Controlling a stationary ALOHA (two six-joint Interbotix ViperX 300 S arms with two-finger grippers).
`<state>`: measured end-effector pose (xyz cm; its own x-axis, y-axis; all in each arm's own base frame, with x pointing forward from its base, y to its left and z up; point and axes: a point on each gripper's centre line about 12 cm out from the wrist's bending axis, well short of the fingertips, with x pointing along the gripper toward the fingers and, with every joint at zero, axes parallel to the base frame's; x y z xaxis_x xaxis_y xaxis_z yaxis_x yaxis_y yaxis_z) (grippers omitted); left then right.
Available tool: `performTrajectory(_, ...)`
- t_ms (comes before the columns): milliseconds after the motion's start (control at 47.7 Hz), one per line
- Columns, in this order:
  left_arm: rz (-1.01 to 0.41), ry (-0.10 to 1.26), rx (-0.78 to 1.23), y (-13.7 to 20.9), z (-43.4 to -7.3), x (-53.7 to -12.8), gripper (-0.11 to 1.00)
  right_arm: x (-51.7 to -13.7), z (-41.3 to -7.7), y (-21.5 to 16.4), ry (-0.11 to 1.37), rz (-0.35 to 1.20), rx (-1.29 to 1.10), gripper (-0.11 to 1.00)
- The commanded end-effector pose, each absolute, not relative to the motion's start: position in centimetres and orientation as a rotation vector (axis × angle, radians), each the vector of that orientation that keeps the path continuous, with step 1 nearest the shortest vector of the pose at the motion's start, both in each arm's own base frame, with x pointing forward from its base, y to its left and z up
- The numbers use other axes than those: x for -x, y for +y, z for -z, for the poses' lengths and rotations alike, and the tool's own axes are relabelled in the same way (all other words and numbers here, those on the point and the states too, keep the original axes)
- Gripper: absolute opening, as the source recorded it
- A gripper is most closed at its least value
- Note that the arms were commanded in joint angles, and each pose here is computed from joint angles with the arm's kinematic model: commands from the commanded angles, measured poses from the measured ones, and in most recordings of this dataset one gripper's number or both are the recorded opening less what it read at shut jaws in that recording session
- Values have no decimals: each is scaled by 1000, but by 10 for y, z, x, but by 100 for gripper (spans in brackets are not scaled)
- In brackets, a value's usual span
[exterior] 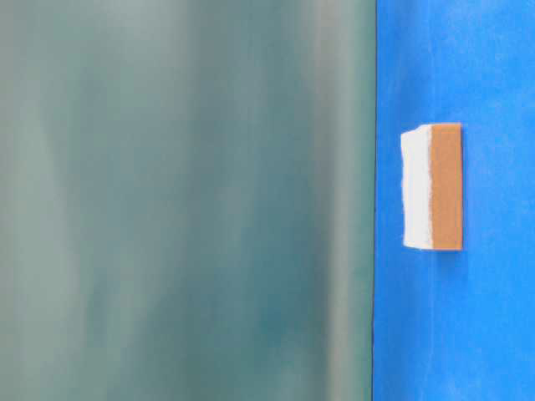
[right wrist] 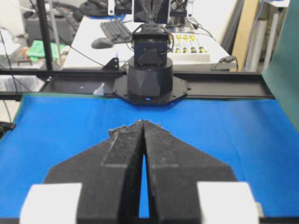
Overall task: Hand over the sponge with the left arm and wipe it with the right arm.
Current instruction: 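Move the left gripper over the white-and-tan sponge and lower it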
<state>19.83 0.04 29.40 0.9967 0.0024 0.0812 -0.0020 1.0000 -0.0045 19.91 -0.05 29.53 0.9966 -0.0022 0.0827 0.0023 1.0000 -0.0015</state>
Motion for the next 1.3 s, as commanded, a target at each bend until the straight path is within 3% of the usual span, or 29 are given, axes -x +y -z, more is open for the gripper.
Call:
performTrajectory(0, -32, -95, 21, 6, -300, -200, 0, -202, -302, -2, -97, 9, 2, 0)
performTrajectory(315, -115, -50, -19, 23, -292, -210, 0, -209, -302, -4, -32, 18, 5, 0)
performTrajectory(629, -214, 58, -116, 53, -272, -245, 1, -211, -298, -6, -14, 27, 3, 0)
performTrajectory(734, -240, 103, -121, 64, -263, -261, 20, -211, -298, -6, -6, 27, 5, 0)
performTrajectory(881, -254, 177, -120, 77, -251, -288, 65, -211, -297, -6, -5, 27, 0, 0)
performTrajectory(986, -240, 262, -163, 83, -235, -311, 88, -211, -297, -6, -3, 27, 0, 0)
performTrajectory(1048, -242, 308, -162, 89, -224, -324, 94, -211, -297, -6, -3, 27, 0, 0)
performTrajectory(1279, -252, 467, -137, 113, -182, -367, 94, -211, -297, -6, 0, 27, 0, 0)
